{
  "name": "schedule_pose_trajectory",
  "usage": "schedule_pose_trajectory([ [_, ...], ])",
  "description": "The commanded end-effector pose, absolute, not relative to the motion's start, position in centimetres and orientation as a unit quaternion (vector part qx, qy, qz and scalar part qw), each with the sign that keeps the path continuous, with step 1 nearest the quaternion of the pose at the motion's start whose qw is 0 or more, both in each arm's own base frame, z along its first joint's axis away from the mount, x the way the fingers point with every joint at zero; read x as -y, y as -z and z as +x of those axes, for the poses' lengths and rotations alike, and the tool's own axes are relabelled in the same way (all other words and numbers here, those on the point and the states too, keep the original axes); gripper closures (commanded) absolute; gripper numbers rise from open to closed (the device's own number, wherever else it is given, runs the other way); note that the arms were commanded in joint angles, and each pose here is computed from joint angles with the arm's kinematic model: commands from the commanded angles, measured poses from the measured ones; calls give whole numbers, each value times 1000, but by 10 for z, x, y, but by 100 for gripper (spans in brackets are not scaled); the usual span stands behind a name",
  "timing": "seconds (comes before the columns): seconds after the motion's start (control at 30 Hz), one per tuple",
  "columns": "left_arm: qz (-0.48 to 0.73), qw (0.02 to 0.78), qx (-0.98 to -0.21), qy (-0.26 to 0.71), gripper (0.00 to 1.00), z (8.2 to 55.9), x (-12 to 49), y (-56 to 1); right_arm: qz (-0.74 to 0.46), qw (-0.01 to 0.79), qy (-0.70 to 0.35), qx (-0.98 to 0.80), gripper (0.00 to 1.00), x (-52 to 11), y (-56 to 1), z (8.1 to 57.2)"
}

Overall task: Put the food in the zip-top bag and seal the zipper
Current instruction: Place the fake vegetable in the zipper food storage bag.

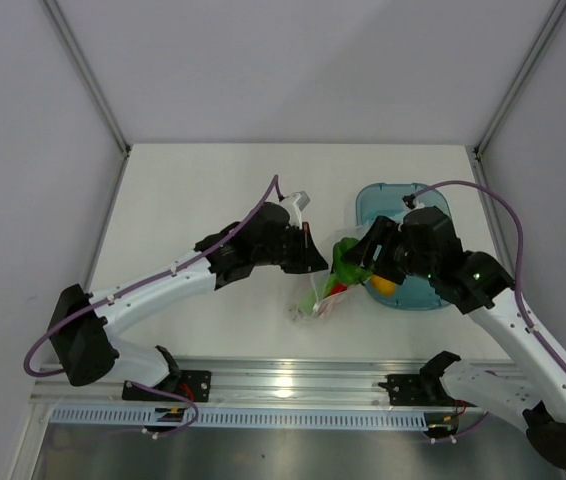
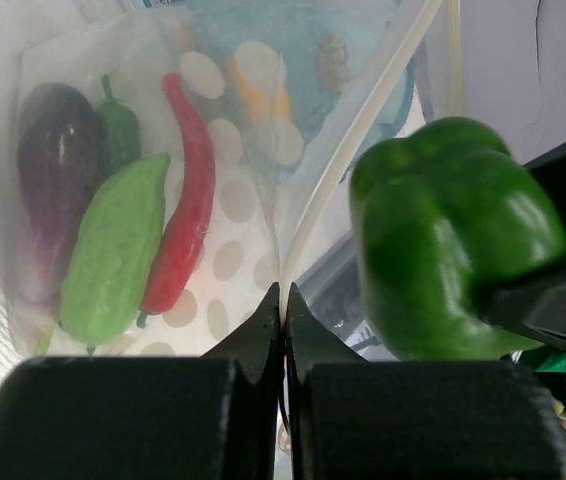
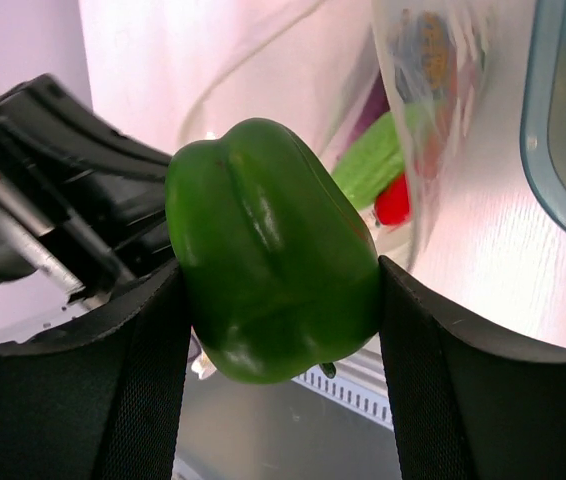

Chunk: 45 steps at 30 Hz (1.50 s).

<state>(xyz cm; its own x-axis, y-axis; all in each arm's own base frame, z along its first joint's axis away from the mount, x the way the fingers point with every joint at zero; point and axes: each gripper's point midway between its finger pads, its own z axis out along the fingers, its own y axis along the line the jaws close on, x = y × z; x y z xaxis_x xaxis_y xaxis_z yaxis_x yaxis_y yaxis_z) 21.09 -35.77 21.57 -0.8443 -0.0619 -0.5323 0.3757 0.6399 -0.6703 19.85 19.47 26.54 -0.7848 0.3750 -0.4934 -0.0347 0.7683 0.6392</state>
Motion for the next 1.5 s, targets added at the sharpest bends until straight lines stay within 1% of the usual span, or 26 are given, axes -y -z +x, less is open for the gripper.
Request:
schedule_pose_trajectory([
  [0.0, 89, 290, -848, 434, 99, 216, 358, -238, 148, 326, -338, -870, 91, -197, -272, 211],
  [0.17, 92, 292, -841, 446, 99, 214, 360, -245, 163, 322, -313, -878, 88, -195, -261, 219],
  [0.27, 93, 291, -840, 448, 100, 213, 360, -247, 163, 324, -305, -881, 84, -195, -259, 220],
  [0.3, 93, 292, -840, 449, 99, 213, 360, -247, 165, 328, -296, -882, 80, -192, -258, 222],
  [0.37, 94, 294, -837, 452, 100, 212, 360, -251, 163, 326, -281, -888, 80, -189, -254, 220],
  [0.43, 94, 294, -835, 455, 99, 212, 360, -254, 159, 329, -270, -891, 69, -187, -250, 221],
  [0.47, 95, 293, -835, 455, 99, 212, 360, -253, 155, 331, -269, -891, 48, -187, -250, 222],
  [0.53, 95, 292, -835, 457, 100, 211, 362, -253, 133, 341, -268, -891, 31, -189, -251, 226],
  [0.57, 94, 292, -834, 459, 100, 211, 362, -255, 128, 341, -264, -893, 13, -189, -250, 227],
  [0.63, 94, 290, -834, 460, 99, 211, 362, -254, 122, 342, -245, -899, 9, -187, -246, 231],
  [0.67, 94, 290, -834, 460, 99, 211, 363, -254, 114, 349, -241, -898, 1, -187, -248, 233],
  [0.83, 94, 292, -835, 458, 99, 211, 361, -254, 101, 377, -233, -891, 1, -184, -266, 240],
  [0.97, 94, 293, -836, 454, 99, 211, 360, -253, 91, 404, -230, -881, 1, -177, -295, 242],
  [1.0, 94, 293, -837, 453, 99, 211, 360, -253, 90, 427, -230, -870, 1, -173, -315, 244],
  [1.07, 95, 291, -838, 451, 100, 212, 361, -250, 91, 446, -217, -863, 1, -162, -332, 244],
  [1.1, 95, 290, -839, 450, 99, 212, 361, -248, 101, 473, -202, -852, 1, -150, -350, 248],
  [1.17, 96, 289, -839, 452, 99, 211, 362, -248, 117, 484, -166, -851, 1, -127, -358, 250],
  [1.2, 95, 287, -840, 450, 99, 212, 362, -246, 145, 493, -134, -847, 1, -101, -364, 257],
  [1.3, 96, 287, -841, 449, 99, 211, 361, -245, 173, 483, -127, -849, 1, -69, -364, 267],
  [1.33, 96, 288, -841, 448, 99, 211, 361, -245, 208, 481, -103, -845, 1, -38, -357, 276],
  [1.37, 96, 288, -840, 449, 99, 211, 360, -245, 205, 469, -126, -850, 1, -38, -353, 279],
  [1.4, 96, 290, -841, 447, 99, 212, 360, -244, 216, 468, -125, -848, 1, -27, -349, 287],
  [1.43, 97, 290, -841, 447, 100, 212, 360, -245, 245, 446, -118, -853, 1, -6, -329, 296],
  [1.47, 97, 290, -840, 448, 99, 211, 360, -246, 247, 431, -137, -857, 1, -6, -319, 301],
])
